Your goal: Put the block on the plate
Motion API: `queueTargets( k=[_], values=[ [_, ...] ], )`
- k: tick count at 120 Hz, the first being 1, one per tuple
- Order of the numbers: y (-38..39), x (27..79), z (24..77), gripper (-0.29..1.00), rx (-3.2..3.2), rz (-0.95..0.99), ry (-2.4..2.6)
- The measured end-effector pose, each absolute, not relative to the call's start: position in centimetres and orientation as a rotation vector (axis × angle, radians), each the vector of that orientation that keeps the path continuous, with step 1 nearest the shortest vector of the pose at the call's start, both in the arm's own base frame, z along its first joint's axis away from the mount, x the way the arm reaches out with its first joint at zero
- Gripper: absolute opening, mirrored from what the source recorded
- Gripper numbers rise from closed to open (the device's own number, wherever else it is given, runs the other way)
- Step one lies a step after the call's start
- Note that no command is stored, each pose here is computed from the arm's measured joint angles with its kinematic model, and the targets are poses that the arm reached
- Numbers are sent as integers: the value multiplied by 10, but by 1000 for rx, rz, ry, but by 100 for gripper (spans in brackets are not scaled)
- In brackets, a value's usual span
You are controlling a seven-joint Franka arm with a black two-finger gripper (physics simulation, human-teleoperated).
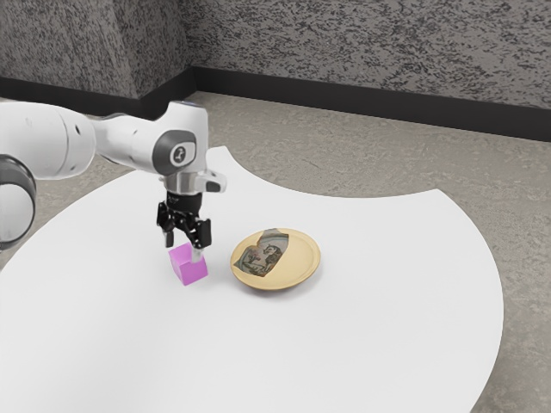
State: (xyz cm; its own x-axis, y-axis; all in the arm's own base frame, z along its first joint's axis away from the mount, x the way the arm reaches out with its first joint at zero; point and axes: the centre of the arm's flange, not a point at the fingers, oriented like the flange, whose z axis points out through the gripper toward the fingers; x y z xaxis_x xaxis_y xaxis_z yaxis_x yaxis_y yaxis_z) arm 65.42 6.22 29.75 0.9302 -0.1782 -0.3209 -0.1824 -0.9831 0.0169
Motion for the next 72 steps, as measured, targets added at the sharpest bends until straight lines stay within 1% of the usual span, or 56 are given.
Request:
queueTargets(
  k=[20,48,58,72],
  values=[
    [75,660,284,70,-3096,449,312],
    [80,661,268,70,-3107,415,394],
    [79,660,267,65,-3106,398,434],
    [80,661,266,54,-3101,372,495]
  ],
)
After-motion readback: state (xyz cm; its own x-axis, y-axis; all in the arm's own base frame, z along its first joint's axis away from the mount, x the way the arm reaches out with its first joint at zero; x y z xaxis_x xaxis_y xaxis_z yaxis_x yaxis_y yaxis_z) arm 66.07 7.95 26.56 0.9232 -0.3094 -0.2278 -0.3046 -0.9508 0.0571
